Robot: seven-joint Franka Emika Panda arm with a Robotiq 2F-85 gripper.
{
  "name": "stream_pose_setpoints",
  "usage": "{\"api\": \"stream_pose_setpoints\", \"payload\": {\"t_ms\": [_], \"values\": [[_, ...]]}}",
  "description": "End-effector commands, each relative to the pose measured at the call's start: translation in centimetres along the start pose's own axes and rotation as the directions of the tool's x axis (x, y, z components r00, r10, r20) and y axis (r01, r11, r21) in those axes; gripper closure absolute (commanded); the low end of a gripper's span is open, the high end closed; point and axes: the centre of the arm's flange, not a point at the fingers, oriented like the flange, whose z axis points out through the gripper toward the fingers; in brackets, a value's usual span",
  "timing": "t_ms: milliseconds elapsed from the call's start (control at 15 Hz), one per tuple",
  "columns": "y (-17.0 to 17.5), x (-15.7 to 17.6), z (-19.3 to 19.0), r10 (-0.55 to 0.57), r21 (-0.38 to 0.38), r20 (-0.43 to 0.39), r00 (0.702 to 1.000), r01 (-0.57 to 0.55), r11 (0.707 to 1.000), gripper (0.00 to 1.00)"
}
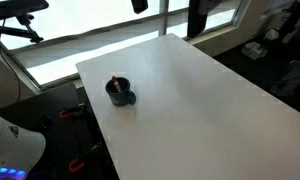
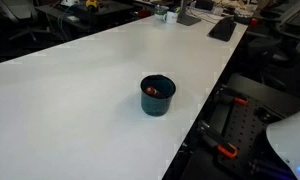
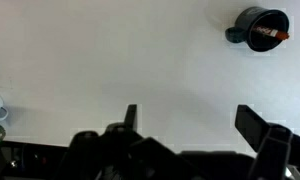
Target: Put the marker on the table
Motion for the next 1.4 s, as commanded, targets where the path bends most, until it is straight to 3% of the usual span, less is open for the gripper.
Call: {"api": "stream_pose_setpoints", "payload": {"t_ms": [0, 933, 1333], "values": [[0.0, 0.0, 0.0, 0.0, 0.0, 0.0, 1.0, 0.0, 1.0, 0.0], [0.0, 0.0, 0.0, 0.0, 0.0, 0.0, 1.0, 0.0, 1.0, 0.0], [0.4, 4.1, 3.0, 0.016, -0.004, -0.013, 1.0, -0.016, 1.0, 0.0]]}}
